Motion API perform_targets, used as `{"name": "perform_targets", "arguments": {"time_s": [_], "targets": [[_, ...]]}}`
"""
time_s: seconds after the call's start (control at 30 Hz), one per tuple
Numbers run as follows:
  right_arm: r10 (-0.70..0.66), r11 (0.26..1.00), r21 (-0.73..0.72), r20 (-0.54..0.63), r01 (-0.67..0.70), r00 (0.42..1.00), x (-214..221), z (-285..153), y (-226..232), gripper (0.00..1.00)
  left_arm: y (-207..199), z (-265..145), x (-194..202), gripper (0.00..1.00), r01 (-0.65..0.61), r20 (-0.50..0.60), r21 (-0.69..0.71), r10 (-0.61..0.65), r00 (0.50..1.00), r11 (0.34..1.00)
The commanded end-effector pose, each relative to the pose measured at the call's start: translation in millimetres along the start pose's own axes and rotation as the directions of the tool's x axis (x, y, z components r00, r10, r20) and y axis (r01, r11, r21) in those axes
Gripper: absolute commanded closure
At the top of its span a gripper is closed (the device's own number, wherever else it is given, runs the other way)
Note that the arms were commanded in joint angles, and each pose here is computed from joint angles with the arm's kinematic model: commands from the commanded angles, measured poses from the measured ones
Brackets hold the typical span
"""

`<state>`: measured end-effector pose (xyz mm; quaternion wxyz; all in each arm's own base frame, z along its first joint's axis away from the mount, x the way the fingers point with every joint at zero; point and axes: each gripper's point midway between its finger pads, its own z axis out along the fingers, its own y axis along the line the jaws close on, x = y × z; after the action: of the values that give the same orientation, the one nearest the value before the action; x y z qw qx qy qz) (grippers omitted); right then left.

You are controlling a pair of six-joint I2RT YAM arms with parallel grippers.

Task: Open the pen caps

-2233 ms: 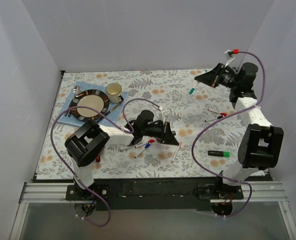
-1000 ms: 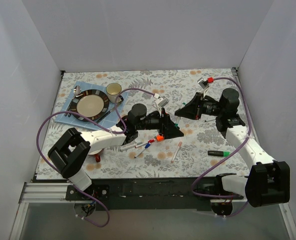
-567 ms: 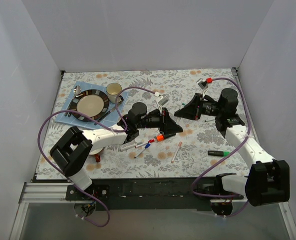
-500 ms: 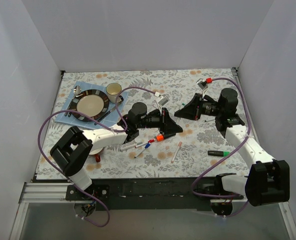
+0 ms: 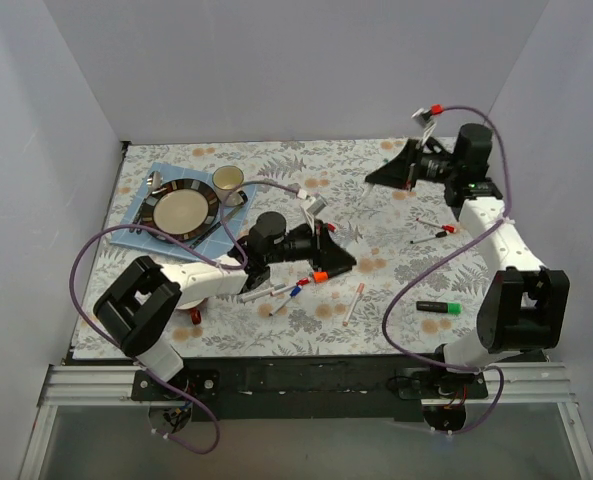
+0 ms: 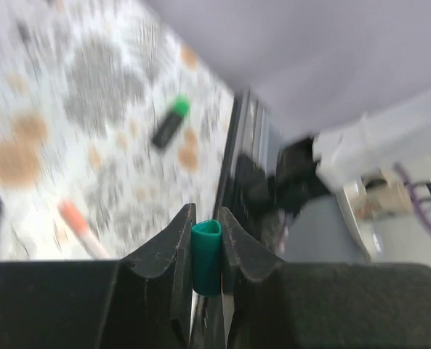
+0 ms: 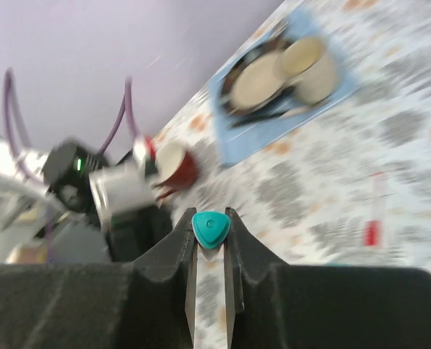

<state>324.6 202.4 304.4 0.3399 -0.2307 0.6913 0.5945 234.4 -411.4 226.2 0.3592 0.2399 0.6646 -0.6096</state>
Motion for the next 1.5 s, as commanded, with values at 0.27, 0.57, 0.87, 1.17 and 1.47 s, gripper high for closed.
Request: {"name": "perform_targets", "arguments": {"time_s": [0.27, 0.57, 0.87, 1.17, 1.47], "targets": [[-0.293, 0.927, 0.303, 0.219, 0.221, 0.931, -102, -58, -47, 0.99, 6, -32, 85, 1.00, 0.114, -0.284, -0.047, -0.123, 0.951, 0.992], [-0.101, 0.710, 0.703, 0.053, 0.035, 0.993, -55, -97, -188, 0.99, 79, -68, -13, 1.00, 0.227, -0.056, -0.261, -0.249, 0.967, 0.938], [0.199, 0.604, 0.771, 0.101, -0.203, 0.975, -18, -103, -290, 0.99, 146, -91, -40, 1.00, 0.280, 0.013, -0.440, -0.305, 0.952, 0.853], [0.220, 0.488, 0.855, 0.073, -0.175, 0.973, -8, -125, -352, 0.74, 227, -86, -65, 1.00, 0.235, 0.012, -0.644, -0.298, 0.955, 0.728], [0.215, 0.445, 0.882, 0.067, -0.159, 0.974, -7, -141, -364, 0.44, 290, -79, -68, 1.00, 0.178, -0.027, -0.754, -0.301, 0.953, 0.632]]}}
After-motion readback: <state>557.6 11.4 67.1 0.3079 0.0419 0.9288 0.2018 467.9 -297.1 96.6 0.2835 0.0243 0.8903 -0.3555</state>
